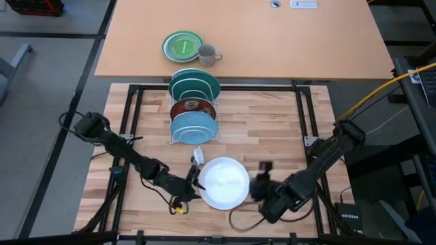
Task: Sort dishes
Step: Put the white plate into the white dish rack
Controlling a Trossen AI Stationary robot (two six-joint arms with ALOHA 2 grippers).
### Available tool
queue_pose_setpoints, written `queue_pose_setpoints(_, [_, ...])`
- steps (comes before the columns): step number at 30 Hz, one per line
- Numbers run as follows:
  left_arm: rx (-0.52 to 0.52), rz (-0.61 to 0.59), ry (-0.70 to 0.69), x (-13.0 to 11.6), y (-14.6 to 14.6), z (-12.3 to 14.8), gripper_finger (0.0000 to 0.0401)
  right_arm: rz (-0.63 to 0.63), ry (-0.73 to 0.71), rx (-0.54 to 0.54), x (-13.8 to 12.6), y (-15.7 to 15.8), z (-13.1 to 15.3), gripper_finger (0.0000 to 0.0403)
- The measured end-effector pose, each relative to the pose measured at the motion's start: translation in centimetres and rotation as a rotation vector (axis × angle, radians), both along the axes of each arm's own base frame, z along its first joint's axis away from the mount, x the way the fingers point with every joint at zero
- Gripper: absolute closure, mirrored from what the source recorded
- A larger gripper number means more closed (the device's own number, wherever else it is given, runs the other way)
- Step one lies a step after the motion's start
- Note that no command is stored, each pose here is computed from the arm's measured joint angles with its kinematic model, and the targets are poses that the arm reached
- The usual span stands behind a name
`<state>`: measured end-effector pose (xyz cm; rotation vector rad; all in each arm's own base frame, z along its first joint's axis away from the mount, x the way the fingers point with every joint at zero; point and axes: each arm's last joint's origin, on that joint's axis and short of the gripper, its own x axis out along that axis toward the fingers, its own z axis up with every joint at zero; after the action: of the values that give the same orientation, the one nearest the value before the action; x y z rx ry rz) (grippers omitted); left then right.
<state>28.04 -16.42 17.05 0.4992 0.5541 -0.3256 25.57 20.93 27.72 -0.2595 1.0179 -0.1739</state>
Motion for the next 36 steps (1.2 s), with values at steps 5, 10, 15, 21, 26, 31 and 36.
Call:
queue_pose_setpoints(5, [0.169,-0.078,0.107,0.7,-0.6,-0.7,0.0238,-0.292,0.031,-0.013,-2.3,-2.5,0.2,0.0295])
queue_pose_setpoints(10, [0.264,-0.141,0.135,1.1,-0.8,-1.2,0.0238,-0.528,0.05,0.092,-3.5,-3.3,-2.3,0.0295])
queue_pose_setpoints(15, [0.326,-0.18,0.164,1.0,-0.7,-1.9,0.0238,-0.581,0.054,0.25,-3.7,-3.2,-5.0,0.0295])
queue_pose_setpoints(21, [0.351,-0.187,0.185,1.0,-0.4,-2.1,0.0238,-0.556,-0.082,0.403,-3.7,-3.3,-6.9,0.0295])
queue_pose_setpoints(26, [0.349,-0.173,0.186,1.2,0.0,-2.1,0.0238,-0.58,-0.158,0.506,-4.2,-5.0,-9.0,0.0295])
queue_pose_setpoints(31, [0.347,-0.157,0.187,1.5,0.4,-2.1,0.024,-0.605,-0.258,0.656,-4.5,-7.2,-11.8,0.0295])
queue_pose_setpoints(36, [0.367,-0.164,0.19,1.7,0.8,-2.2,0.0256,-0.623,-0.348,0.764,-4.7,-8.6,-13.9,0.0295])
